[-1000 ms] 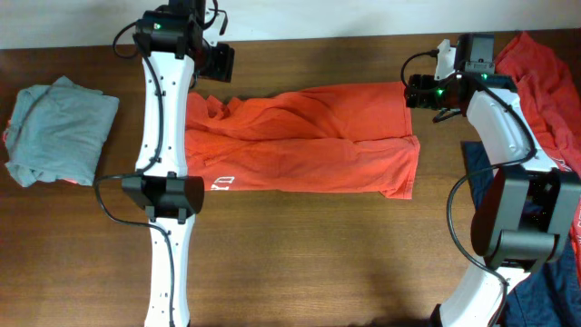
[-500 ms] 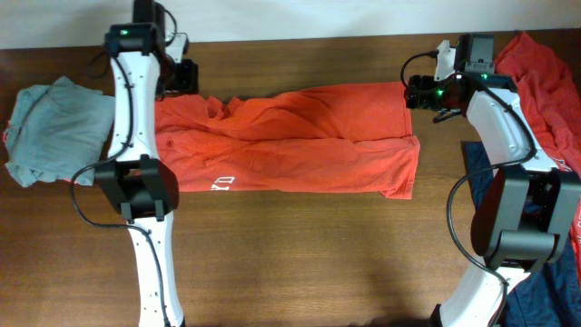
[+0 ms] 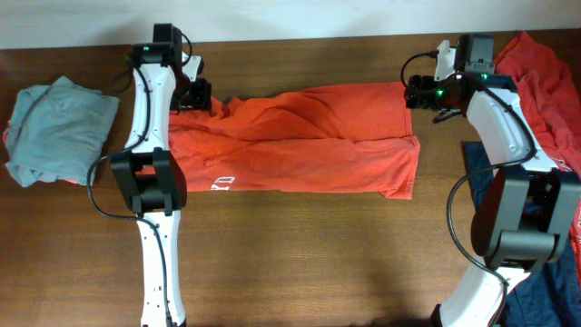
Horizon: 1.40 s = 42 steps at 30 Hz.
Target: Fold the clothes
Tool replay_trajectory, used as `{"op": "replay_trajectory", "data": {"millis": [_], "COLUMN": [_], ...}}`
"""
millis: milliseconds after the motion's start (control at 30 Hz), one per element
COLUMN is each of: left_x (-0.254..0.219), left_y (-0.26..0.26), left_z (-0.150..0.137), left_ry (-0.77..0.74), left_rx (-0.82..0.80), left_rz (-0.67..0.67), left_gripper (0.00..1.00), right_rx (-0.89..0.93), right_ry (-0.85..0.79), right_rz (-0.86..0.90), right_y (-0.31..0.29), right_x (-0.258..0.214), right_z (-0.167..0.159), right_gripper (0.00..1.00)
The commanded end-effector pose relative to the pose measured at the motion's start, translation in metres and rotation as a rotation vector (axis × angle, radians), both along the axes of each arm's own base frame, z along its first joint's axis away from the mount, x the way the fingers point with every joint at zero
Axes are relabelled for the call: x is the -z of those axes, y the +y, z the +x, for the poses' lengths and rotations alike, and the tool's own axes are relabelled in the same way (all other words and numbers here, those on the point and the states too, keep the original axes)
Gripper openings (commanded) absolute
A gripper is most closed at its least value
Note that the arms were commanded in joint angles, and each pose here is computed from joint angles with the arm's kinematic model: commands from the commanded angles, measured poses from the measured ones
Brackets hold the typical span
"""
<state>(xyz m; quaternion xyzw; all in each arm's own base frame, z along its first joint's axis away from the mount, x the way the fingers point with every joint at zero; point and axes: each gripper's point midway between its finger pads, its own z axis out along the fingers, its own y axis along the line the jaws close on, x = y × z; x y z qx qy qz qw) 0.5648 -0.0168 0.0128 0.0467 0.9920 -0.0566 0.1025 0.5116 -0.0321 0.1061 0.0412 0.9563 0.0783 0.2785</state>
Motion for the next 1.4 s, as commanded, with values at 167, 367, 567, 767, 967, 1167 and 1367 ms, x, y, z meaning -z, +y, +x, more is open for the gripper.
{"op": "replay_trajectory", "data": {"millis": [167,367,567,767,967,1167,1367], "left_x": [-0.009,-0.053,-0.115,-0.107,-0.109,-0.139,-0.154], "left_y": [-0.001,-0.001,-0.001,-0.004,-0.026,-0.037,-0.023], "left_z": [0.004,0.010,-0.003,-0.032,-0.034,-0.040,-0.074], "left_ry": [-0.028,-0.107,-0.176,-0.049,-0.049,-0.091,0.001], "left_rx": [0.017,0.017,0.002,0.005,0.023,0.045,0.021], "left_rz": [-0.007,-0.005,-0.006,-0.018,-0.024,-0.001,0.074], "left_gripper": [0.02,0.00,0.00,0.00,0.00,0.00,0.00], "right_rx": [-0.009,-0.009,-0.009,-0.010,-0.009,-0.010,-0.009], "right_ry": [-0.019,-0.019,-0.019,-0.020,-0.015,-0.008,-0.009], "right_rz": [-0.017,-0.017,-0.017,-0.016,-0.016,-0.016,-0.016], "right_y": [0.002,0.002,0.002,0.002,0.003,0.003,0.003], "right_x": [-0.006,-0.006,-0.006,-0.007,-0.006,-0.005,-0.005], "right_z": [0.005,0.005,0.005,0.005,0.004,0.003,0.003], "right_gripper": [0.82,0.83,0.83,0.82,0.83,0.83,0.82]}}
